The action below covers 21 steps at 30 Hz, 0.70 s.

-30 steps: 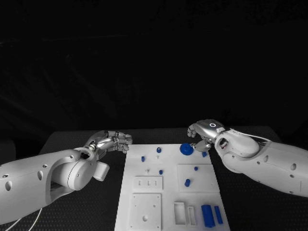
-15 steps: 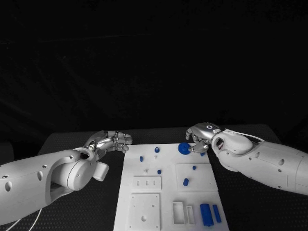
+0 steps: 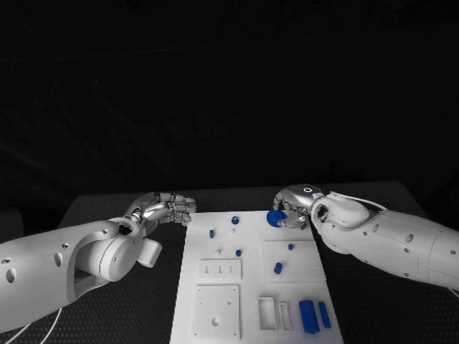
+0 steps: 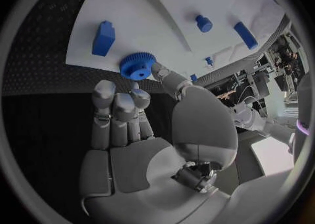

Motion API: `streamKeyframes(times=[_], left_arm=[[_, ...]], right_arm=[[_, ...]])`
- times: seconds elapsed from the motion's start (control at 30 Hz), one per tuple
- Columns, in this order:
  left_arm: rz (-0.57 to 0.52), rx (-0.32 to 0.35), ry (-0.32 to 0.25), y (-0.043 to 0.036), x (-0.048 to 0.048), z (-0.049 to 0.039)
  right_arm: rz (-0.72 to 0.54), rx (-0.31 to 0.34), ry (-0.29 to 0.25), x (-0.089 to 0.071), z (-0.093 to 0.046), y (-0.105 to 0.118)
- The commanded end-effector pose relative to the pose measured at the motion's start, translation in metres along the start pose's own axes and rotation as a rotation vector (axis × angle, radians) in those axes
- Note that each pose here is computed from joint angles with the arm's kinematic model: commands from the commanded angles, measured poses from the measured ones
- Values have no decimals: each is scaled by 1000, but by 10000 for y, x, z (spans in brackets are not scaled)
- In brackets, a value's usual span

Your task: Assemble the parts on the task board

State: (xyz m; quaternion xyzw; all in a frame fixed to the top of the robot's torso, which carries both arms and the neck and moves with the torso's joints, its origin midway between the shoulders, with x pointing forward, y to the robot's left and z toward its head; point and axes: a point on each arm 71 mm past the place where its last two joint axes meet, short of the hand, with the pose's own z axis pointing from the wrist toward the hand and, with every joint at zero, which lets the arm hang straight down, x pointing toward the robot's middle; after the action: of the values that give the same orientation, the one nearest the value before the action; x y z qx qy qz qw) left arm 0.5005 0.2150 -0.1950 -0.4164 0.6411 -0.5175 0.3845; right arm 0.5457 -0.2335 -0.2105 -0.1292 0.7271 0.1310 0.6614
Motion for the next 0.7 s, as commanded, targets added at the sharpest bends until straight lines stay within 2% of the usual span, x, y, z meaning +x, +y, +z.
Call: streamKeyframes(times=[0.03,0.7], left_arm=[[0,10,20,-16,24,0],[2,9,24,-16,34,3]], right_arm=[[6,-9,24,26,13,1],[11,-1,42,55,61,-18]])
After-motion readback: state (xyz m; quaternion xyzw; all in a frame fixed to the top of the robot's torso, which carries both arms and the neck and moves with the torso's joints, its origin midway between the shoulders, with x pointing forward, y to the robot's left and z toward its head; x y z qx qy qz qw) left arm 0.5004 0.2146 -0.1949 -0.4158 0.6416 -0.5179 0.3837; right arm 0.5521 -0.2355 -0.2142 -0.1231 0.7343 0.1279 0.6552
